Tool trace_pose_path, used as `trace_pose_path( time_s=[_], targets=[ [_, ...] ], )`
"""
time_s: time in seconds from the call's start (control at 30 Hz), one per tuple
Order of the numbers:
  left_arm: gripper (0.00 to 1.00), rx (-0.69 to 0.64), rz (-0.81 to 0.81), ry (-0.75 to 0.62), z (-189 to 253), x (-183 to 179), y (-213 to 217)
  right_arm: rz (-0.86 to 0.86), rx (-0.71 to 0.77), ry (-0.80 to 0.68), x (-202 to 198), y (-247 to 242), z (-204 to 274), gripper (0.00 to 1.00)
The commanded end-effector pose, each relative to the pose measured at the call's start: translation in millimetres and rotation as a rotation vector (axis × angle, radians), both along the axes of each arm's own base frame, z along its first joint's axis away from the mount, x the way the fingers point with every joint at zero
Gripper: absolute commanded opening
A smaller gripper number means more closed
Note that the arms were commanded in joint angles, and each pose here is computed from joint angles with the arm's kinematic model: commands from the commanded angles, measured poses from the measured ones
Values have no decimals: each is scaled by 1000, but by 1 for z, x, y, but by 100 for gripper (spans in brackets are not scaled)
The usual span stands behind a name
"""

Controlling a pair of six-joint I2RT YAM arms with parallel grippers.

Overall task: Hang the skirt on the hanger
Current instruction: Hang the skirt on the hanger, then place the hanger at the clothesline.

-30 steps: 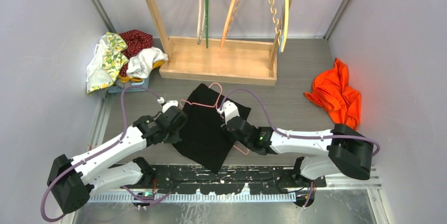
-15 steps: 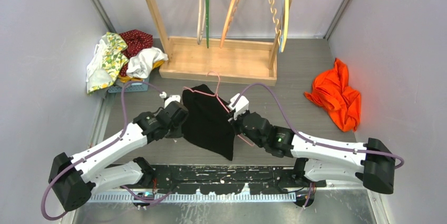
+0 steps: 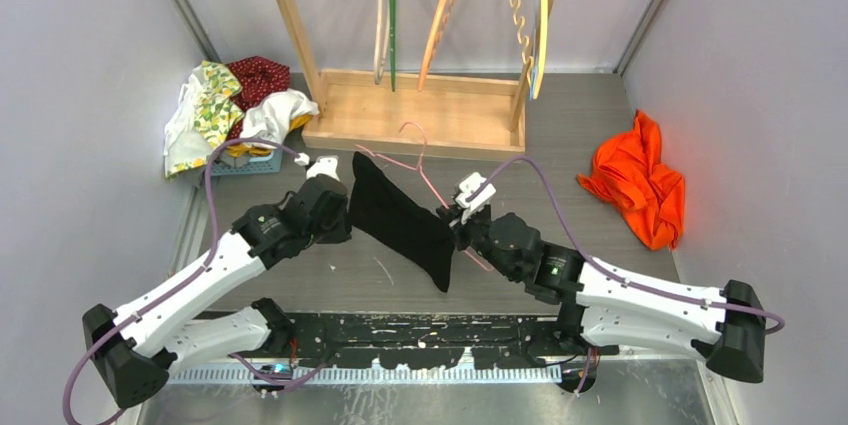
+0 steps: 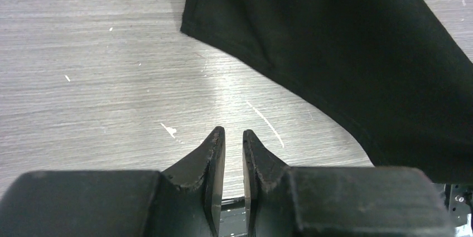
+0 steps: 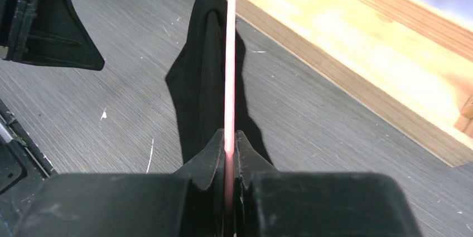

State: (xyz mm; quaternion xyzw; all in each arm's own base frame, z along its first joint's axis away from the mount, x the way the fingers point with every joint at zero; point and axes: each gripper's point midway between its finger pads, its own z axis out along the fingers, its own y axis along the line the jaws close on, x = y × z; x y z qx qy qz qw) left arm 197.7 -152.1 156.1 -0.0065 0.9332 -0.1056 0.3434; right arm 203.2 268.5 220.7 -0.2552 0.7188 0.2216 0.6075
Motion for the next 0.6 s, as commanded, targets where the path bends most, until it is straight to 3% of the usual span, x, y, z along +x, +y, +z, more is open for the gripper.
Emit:
trace_pose_path(
  time_s=[0.0,0.23,0.57],
  targets=[
    [19,-32,5,-68,22,14,-7,-11,127,-99,0,-10,64,1],
    [19,-37,38,-94,28,13,2,14,141,-107,-3,-7,116,1],
    [20,-60,58,-103,28,3,12,17,178,-100,13,41,197,1]
  ],
)
